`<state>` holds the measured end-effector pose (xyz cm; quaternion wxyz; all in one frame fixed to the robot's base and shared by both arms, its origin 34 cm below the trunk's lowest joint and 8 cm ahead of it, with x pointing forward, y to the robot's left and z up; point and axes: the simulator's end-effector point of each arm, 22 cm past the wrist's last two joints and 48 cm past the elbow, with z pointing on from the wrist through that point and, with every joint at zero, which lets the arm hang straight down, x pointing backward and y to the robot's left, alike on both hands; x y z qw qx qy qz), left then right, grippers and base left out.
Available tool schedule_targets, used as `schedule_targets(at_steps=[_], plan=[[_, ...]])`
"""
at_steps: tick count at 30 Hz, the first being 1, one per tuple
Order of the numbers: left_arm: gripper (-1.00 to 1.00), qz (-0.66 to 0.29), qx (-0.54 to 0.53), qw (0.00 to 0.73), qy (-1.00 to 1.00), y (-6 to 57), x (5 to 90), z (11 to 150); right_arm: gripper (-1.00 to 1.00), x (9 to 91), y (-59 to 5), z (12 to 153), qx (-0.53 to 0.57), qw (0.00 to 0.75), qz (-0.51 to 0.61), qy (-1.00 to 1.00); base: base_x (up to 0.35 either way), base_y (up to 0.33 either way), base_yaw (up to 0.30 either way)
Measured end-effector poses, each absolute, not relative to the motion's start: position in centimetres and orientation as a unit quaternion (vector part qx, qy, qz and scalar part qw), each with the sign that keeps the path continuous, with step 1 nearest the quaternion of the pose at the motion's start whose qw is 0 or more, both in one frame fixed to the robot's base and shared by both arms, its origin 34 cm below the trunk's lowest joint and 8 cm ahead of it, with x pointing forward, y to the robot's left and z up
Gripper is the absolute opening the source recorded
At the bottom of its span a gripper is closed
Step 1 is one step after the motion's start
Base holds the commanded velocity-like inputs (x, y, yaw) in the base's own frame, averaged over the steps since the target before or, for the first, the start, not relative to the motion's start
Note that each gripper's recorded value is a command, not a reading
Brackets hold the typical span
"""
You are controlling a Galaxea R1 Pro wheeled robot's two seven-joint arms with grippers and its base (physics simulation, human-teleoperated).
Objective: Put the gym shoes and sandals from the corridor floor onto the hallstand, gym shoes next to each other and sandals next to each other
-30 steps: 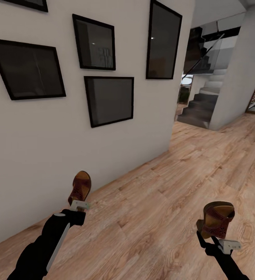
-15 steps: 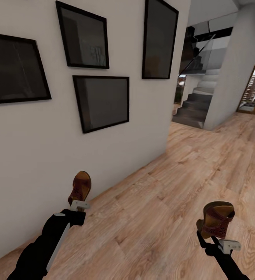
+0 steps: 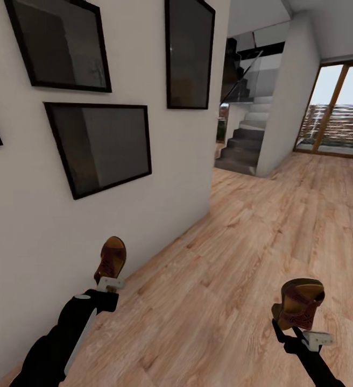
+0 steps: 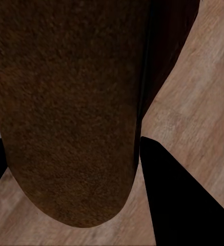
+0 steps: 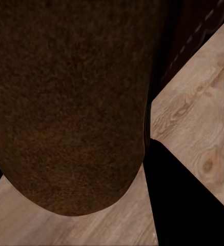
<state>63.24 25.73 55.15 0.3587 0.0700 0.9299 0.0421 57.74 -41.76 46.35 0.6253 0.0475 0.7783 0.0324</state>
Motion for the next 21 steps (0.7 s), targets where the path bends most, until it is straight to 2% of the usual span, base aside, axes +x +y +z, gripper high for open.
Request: schedule_targets(at_steps=[16,21], plan=[[-1.0,0.042,0.07,0.358,0.93,25.72,63.23,55.12,-1.0,57.76,-41.82,46.38,0.048,0.625,0.032,0.778,0.332,-0.087,-0.281],[-1.0,0.042,0.07,0.358,0.93,25.73,63.23,55.12,-1.0,57.71,-41.82,46.34,0.048,0.625,0.032,0.778,0.331,-0.098,-0.071]])
